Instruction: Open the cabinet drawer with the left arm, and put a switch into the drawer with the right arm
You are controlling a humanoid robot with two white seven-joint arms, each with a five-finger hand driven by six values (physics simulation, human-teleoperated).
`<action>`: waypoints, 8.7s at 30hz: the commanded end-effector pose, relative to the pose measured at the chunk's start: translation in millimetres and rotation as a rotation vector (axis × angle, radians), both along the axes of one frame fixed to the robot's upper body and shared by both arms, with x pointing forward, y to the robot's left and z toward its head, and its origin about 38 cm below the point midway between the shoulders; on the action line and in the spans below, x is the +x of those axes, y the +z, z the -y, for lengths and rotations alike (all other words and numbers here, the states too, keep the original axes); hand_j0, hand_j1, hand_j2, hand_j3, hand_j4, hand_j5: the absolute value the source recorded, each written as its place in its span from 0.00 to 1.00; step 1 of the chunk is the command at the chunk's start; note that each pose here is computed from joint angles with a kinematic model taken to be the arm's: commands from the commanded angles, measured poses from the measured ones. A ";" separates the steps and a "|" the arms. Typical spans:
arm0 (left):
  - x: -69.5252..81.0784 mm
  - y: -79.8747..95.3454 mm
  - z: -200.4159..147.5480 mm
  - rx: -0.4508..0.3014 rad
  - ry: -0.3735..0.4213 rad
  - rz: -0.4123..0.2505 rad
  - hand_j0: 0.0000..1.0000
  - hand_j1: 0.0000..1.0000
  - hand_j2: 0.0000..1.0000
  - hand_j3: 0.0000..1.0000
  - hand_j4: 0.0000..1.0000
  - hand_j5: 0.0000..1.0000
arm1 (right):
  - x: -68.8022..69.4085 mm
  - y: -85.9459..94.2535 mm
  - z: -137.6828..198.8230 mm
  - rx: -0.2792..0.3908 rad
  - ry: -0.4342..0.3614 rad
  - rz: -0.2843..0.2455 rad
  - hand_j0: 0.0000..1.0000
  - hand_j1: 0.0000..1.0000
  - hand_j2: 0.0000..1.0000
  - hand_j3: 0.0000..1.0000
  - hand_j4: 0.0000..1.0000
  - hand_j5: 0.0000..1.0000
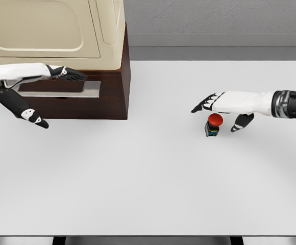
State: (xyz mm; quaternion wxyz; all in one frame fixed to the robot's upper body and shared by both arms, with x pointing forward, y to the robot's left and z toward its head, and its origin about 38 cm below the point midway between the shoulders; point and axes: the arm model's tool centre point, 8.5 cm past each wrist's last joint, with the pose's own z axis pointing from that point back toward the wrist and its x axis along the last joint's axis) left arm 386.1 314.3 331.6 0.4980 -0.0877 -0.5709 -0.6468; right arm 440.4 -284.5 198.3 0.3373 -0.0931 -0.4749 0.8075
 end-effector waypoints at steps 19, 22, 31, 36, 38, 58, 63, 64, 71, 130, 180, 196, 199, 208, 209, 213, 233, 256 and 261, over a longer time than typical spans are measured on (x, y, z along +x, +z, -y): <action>8.1 -4.6 -14.0 0.070 0.126 -0.010 1.00 1.00 1.00 1.00 1.00 1.00 | -1.4 -18.5 -13.6 -0.029 0.024 -0.029 0.97 0.97 0.97 0.97 0.97 0.97; 9.1 -5.9 -8.1 0.058 0.113 -0.015 1.00 1.00 1.00 1.00 1.00 1.00 | 4.1 -11.8 -10.5 -0.031 0.012 -0.015 0.97 0.97 0.97 0.97 0.97 0.97; 9.7 -21.9 -3.6 0.059 0.104 -0.045 1.00 1.00 1.00 1.00 1.00 1.00 | 3.9 -15.4 -12.6 -0.029 0.017 -0.023 0.87 0.87 0.87 0.87 0.87 0.87; 11.1 -23.2 -6.2 0.062 0.117 -0.052 1.00 1.00 1.00 1.00 1.00 1.00 | 2.1 -19.5 -14.3 -0.033 0.024 -0.032 0.86 0.86 0.86 0.86 0.86 0.86; 9.7 -28.5 -7.2 0.063 0.119 -0.065 1.00 1.00 1.00 1.00 1.00 1.00 | 1.5 -21.5 -13.9 -0.034 0.023 -0.037 0.85 0.85 0.85 0.85 0.85 0.85; 14.6 -32.7 -14.7 0.065 0.151 -0.080 1.00 1.00 1.00 1.00 1.00 1.00 | 2.9 -19.4 -12.3 -0.033 0.020 -0.033 0.59 0.59 0.59 0.59 0.59 0.59; 13.2 -37.5 -14.7 0.066 0.150 -0.092 1.00 1.00 1.00 1.00 1.00 1.00 | 3.5 -17.4 -12.7 -0.033 0.023 -0.028 0.58 0.58 0.58 0.58 0.58 0.58; 13.0 -38.1 -14.7 0.066 0.150 -0.094 1.00 1.00 1.00 1.00 1.00 1.00 | 3.3 -17.9 -12.8 -0.034 0.023 -0.029 0.58 0.58 0.58 0.58 0.58 0.58; 11.9 -42.4 -15.1 0.065 0.151 -0.105 1.00 1.00 1.00 1.00 1.00 1.00 | 3.4 -16.4 -14.3 -0.030 0.027 -0.026 0.53 0.53 0.53 0.53 0.53 0.53; -17.3 -71.2 -39.5 0.047 0.199 -0.210 1.00 1.00 1.00 1.00 1.00 1.00 | 9.9 42.0 -97.7 0.105 0.207 0.087 0.44 0.44 0.44 0.44 0.44 0.44; -36.2 -97.7 -55.3 0.028 0.239 -0.333 1.00 1.00 1.00 1.00 1.00 1.00 | 13.9 69.3 -137.0 0.137 0.286 0.137 0.44 0.44 0.44 0.44 0.44 0.44; -44.1 -105.3 -63.5 0.028 0.261 -0.376 1.00 1.00 1.00 1.00 1.00 1.00 | 14.4 81.6 -147.6 0.161 0.306 0.139 0.44 0.44 0.44 0.44 0.44 0.44; -46.8 -109.3 -63.7 0.022 0.262 -0.393 1.00 1.00 1.00 1.00 1.00 1.00 | 14.4 85.0 -150.8 0.169 0.312 0.141 0.44 0.44 0.44 0.44 0.44 0.44; -50.5 -110.1 -70.2 0.036 0.276 -0.402 1.00 1.00 1.00 1.00 1.00 1.00 | 14.5 90.9 -152.3 0.182 0.319 0.140 0.44 0.44 0.44 0.44 0.44 0.44; -50.8 -110.6 -70.1 0.037 0.276 -0.404 1.00 1.00 1.00 1.00 1.00 1.00 | 14.2 91.1 -152.7 0.183 0.321 0.140 0.44 0.44 0.44 0.44 0.44 0.44; -51.8 -109.6 -73.0 0.044 0.282 -0.404 1.00 1.00 1.00 1.00 1.00 1.00 | 14.2 93.5 -152.8 0.192 0.321 0.139 0.44 0.44 0.44 0.44 0.44 0.44; -56.7 -118.7 -73.8 0.046 0.285 -0.432 1.00 1.00 1.00 1.00 1.00 1.00 | 14.8 120.6 -173.8 0.242 0.353 0.161 0.44 0.44 0.44 0.44 0.44 0.44; -57.0 -121.5 -71.0 0.036 0.279 -0.438 1.00 1.00 1.00 1.00 1.00 1.00 | 11.5 149.8 -214.1 0.254 0.389 0.183 0.44 0.44 0.44 0.44 0.44 0.44; -57.0 -122.3 -69.9 0.031 0.275 -0.439 1.00 1.00 1.00 1.00 1.00 1.00 | 10.2 150.4 -217.2 0.257 0.395 0.173 0.44 0.44 0.44 0.44 0.44 0.44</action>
